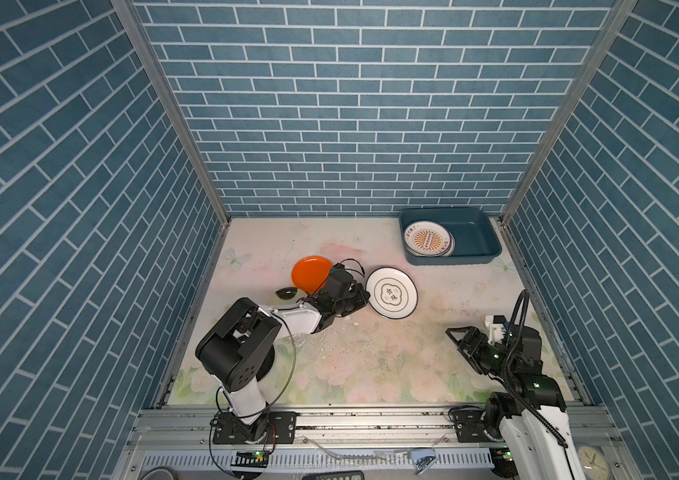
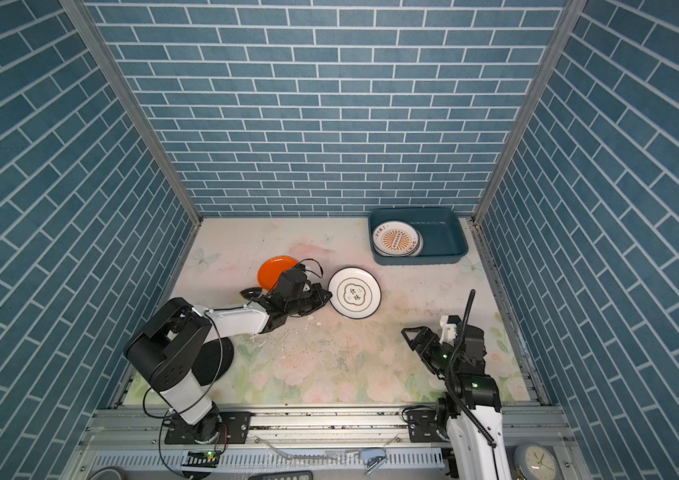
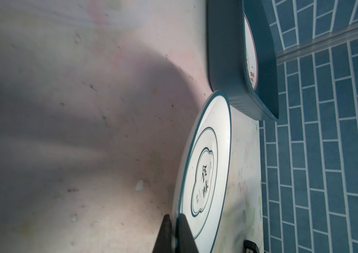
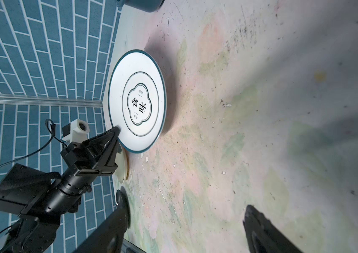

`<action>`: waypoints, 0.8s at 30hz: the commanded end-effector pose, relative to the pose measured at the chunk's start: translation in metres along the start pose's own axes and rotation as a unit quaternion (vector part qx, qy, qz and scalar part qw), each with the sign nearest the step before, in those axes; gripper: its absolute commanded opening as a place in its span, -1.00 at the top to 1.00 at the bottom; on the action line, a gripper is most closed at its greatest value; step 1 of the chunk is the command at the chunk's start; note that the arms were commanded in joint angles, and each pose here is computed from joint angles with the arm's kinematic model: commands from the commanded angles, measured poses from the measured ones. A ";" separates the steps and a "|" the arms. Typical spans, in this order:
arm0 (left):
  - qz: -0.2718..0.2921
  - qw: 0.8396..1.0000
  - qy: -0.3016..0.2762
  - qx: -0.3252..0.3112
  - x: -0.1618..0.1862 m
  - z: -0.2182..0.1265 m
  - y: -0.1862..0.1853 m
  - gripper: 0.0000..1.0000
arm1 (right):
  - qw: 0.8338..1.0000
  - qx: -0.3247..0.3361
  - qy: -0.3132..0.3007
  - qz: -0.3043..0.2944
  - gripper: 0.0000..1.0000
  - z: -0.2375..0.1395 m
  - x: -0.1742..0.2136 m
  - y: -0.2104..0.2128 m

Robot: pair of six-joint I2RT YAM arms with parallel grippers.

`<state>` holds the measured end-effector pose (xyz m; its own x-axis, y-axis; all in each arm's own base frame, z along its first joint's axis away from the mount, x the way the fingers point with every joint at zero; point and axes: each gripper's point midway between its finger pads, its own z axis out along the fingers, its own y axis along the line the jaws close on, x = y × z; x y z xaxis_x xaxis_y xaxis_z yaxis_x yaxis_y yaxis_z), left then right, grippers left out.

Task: Place the plates into the plastic bin on the countertop
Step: 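Slide the white plate across the table toward the right gripper with the left gripper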

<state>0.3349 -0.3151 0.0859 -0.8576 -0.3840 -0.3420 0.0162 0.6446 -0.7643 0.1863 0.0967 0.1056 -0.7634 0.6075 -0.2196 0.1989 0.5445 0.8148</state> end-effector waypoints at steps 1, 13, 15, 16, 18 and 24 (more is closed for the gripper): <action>-0.001 0.998 -0.003 0.059 0.005 -0.001 -0.043 1.00 | 1.000 -0.022 -0.015 -0.008 -0.61 -0.002 -0.012 0.016; 0.020 0.995 0.034 0.093 0.042 0.003 -0.088 1.00 | 0.999 -0.025 -0.021 -0.011 -0.41 0.001 -0.017 0.017; 0.025 0.994 0.039 0.099 0.047 0.000 -0.095 1.00 | 0.999 -0.025 -0.023 -0.010 -0.41 0.002 -0.018 0.016; 0.026 0.994 0.040 0.102 0.048 -0.001 -0.098 1.00 | 0.999 -0.026 -0.024 -0.009 -0.41 0.003 -0.019 0.016; 0.030 0.993 0.042 0.107 0.053 -0.006 -0.103 1.00 | 0.999 -0.029 -0.025 -0.007 -0.39 0.004 -0.020 0.017; 0.042 0.992 0.041 0.112 0.055 -0.020 -0.111 1.00 | 0.999 -0.021 -0.037 -0.003 -0.23 0.006 -0.027 0.015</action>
<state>0.2734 -0.3910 0.1265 -0.9119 -0.2533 -0.3229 0.1354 0.5570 -0.8194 0.2062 0.0958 0.1144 -0.7439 0.6209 -0.2472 0.1680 0.5318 0.8300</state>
